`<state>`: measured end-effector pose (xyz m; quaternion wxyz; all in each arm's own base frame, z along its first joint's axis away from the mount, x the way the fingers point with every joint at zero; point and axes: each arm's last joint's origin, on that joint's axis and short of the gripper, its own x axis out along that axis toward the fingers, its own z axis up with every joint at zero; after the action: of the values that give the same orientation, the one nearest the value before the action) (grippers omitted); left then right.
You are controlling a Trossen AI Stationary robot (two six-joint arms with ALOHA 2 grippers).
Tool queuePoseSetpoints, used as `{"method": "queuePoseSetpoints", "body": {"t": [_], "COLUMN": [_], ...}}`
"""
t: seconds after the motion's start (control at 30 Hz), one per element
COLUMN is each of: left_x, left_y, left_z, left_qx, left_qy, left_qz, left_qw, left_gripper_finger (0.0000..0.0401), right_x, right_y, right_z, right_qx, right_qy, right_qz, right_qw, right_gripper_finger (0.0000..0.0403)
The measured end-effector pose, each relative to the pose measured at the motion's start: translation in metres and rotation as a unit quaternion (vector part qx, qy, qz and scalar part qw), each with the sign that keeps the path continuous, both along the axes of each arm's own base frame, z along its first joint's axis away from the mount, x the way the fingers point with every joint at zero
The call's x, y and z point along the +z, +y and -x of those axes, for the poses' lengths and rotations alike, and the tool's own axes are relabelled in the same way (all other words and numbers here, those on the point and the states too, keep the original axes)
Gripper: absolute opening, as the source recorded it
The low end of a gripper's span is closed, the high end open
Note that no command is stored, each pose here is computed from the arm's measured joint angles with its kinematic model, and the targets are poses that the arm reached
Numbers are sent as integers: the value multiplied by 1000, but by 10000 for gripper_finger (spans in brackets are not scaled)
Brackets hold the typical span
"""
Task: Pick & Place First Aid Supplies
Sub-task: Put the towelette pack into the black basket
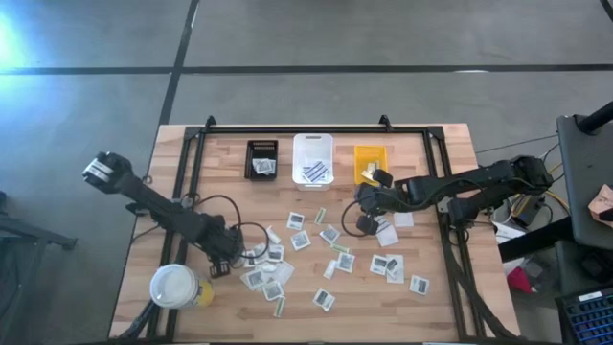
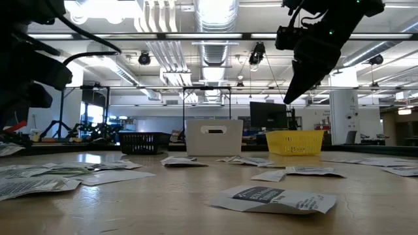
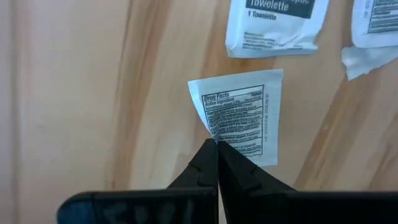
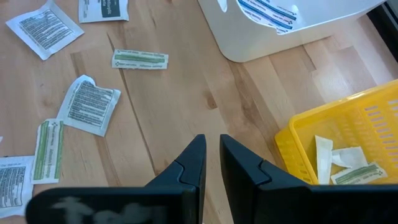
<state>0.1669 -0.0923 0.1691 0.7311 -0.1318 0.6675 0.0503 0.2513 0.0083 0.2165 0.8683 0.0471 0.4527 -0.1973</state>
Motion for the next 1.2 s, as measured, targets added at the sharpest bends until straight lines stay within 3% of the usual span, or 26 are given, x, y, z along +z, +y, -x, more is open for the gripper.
{"method": "queuePoseSetpoints", "body": {"t": [0.4,0.87,1.0,1.2], "left_x": [22,31,33,38], "left_y": [15,43,56,79], "left_z": [2,-8,-11,-22], "left_qx": [32,93,131,199], "left_qy": [-80,-155,-168,-211], "left_qz": [-55,-162,-206,-273], "left_qw": [995,970,955,917], "left_gripper_finger": [0,0,0,0], "right_x": [0,0,0,0], "right_y": [1,9,14,15], "right_z": [0,0,1,1], "right_qx": [-15,-2,7,10], "right_qy": [-7,-8,-8,-8], "right_qz": [-13,-15,-14,-14], "right_qw": [1000,1000,1000,1000], "right_gripper_finger": [43,43,43,43]}}
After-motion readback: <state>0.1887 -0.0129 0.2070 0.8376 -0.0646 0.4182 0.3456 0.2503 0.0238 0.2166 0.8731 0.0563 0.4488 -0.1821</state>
